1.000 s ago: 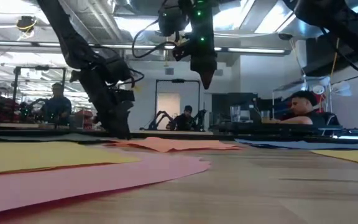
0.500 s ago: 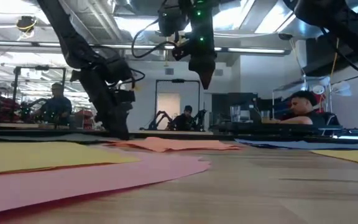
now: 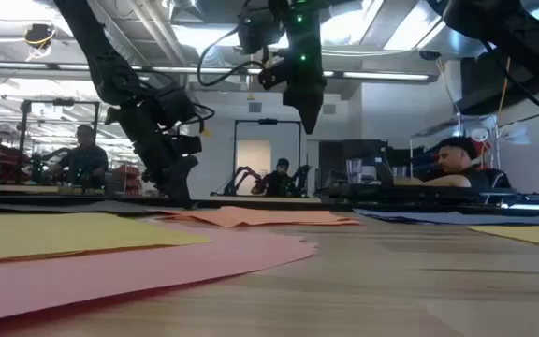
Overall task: Organize paper
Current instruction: Stack the orange paper on top of the other orange paper
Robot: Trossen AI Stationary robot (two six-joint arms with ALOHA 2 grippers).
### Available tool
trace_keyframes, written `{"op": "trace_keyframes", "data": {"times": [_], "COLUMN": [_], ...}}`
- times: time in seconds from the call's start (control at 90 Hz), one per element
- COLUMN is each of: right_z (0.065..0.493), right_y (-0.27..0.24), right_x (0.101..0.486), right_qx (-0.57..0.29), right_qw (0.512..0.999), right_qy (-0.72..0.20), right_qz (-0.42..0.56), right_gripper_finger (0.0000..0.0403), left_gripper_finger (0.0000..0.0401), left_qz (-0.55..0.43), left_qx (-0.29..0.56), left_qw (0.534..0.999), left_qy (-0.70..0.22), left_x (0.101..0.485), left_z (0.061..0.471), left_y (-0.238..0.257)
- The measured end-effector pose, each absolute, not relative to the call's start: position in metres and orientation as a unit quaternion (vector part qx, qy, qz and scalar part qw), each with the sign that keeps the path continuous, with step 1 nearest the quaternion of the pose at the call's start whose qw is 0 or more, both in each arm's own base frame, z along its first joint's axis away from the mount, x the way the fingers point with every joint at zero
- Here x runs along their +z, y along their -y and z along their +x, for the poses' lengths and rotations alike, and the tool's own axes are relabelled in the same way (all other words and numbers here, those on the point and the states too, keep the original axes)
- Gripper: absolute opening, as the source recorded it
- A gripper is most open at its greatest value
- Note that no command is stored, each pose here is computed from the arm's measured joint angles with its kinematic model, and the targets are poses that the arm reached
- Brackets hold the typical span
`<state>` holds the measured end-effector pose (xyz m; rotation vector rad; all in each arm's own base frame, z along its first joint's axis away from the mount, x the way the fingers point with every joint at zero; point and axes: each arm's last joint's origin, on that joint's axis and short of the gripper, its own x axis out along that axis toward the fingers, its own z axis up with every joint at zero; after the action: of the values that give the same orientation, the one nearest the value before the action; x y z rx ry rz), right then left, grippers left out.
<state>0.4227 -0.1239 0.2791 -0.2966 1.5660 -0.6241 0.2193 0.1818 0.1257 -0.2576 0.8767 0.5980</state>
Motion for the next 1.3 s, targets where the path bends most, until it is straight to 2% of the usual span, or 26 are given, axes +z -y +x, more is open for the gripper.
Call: {"op": "trace_keyframes", "data": {"times": [0.344, 0.489, 0.689, 0.833, 1.111, 1.3], "right_z": [0.423, 0.423, 0.423, 0.423, 0.423, 0.423], "right_y": [0.124, 0.124, 0.124, 0.124, 0.124, 0.124], "right_x": [0.279, 0.279, 0.279, 0.279, 0.279, 0.279], "right_qx": [-0.275, -0.275, -0.275, -0.275, -0.278, -0.28], "right_qw": [0.656, 0.656, 0.656, 0.656, 0.656, 0.657], "right_qy": [-0.691, -0.691, -0.691, -0.691, -0.69, -0.689], "right_qz": [-0.131, -0.131, -0.131, -0.131, -0.128, -0.126], "right_gripper_finger": [0.0236, 0.0236, 0.0236, 0.0236, 0.0236, 0.0236], "left_gripper_finger": [0.0009, 0.0068, 0.0173, 0.0214, 0.0203, 0.0149], "left_qz": [-0.067, -0.103, -0.107, -0.107, -0.123, -0.116], "left_qx": [0.25, 0.209, 0.211, 0.214, 0.222, 0.221], "left_qw": [0.878, 0.875, 0.874, 0.872, 0.851, 0.852], "left_qy": [-0.402, -0.425, -0.425, -0.428, -0.459, -0.461], "left_x": [0.144, 0.145, 0.15, 0.147, 0.116, 0.118], "left_z": [0.24, 0.238, 0.241, 0.242, 0.246, 0.249], "left_y": [-0.182, -0.18, -0.183, -0.186, -0.195, -0.196]}}
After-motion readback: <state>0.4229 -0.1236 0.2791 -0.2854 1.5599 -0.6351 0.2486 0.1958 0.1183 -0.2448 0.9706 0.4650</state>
